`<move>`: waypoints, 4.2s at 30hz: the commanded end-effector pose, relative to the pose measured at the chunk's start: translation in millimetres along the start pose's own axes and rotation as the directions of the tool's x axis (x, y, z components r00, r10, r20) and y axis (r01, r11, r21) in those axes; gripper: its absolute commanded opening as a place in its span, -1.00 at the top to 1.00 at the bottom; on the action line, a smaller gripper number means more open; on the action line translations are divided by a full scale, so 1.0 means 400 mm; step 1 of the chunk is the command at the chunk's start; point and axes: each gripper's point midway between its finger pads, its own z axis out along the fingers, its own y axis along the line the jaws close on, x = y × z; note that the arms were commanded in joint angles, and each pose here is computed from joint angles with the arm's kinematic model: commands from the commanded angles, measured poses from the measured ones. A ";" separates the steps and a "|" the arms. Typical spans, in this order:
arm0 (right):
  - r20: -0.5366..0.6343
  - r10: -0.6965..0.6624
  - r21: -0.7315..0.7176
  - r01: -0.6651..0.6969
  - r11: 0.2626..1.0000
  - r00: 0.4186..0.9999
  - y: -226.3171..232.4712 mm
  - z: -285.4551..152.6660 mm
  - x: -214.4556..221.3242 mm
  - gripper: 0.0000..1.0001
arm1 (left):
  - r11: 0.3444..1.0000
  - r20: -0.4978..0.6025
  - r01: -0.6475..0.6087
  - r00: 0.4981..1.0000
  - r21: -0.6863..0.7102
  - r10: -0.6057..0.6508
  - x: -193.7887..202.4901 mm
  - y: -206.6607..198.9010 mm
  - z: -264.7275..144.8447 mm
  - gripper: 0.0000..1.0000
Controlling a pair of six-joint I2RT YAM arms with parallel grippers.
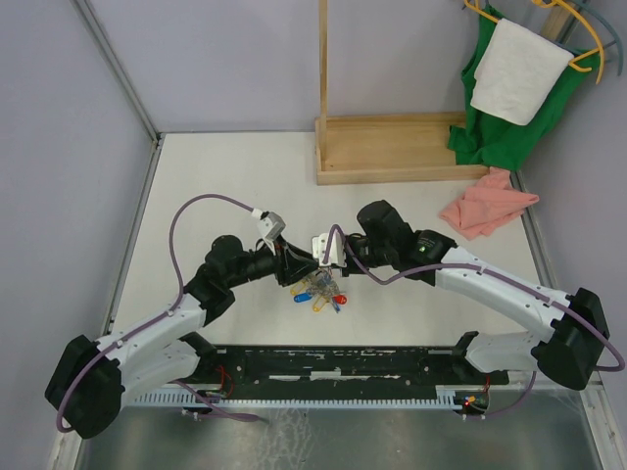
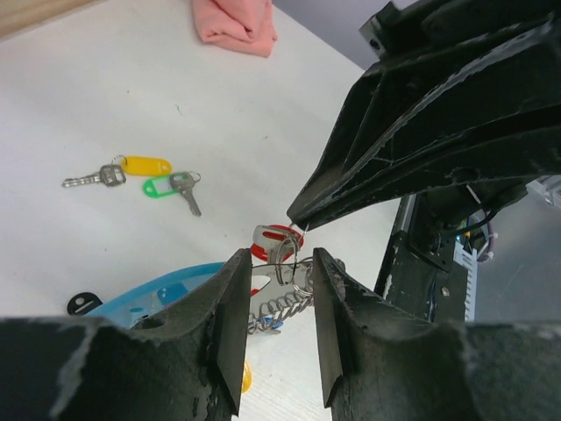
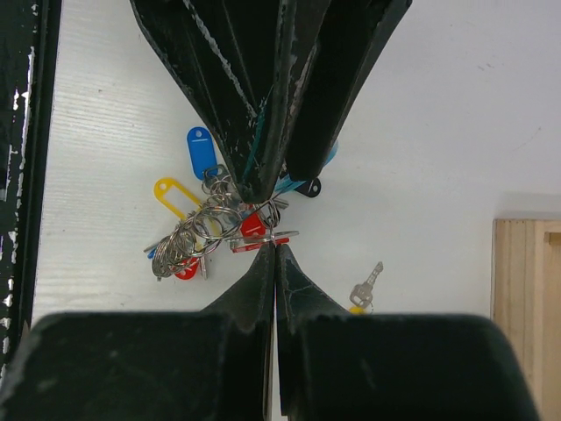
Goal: Put the keys on the keyring
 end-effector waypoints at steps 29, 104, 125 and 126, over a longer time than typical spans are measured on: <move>0.038 0.011 0.057 -0.013 0.998 0.999 -0.001 -0.015 -0.003 0.99 | 0.985 0.125 -0.168 0.979 0.043 0.162 -0.056 -0.041 -0.003 0.95; 0.115 -0.090 0.005 0.090 0.996 0.989 -0.007 -0.033 -0.092 0.99 | 0.839 0.025 -0.450 0.885 0.305 0.465 0.009 -0.078 0.036 0.46; 0.082 0.000 0.164 -0.013 0.986 0.997 0.000 -0.023 0.014 0.99 | 0.946 0.163 -0.316 0.940 0.077 0.301 -0.094 -0.050 0.022 0.95; 0.089 0.005 0.161 -0.019 0.987 0.996 0.002 -0.020 0.014 0.99 | 0.949 0.174 -0.308 0.941 0.074 0.291 -0.097 -0.050 0.021 0.95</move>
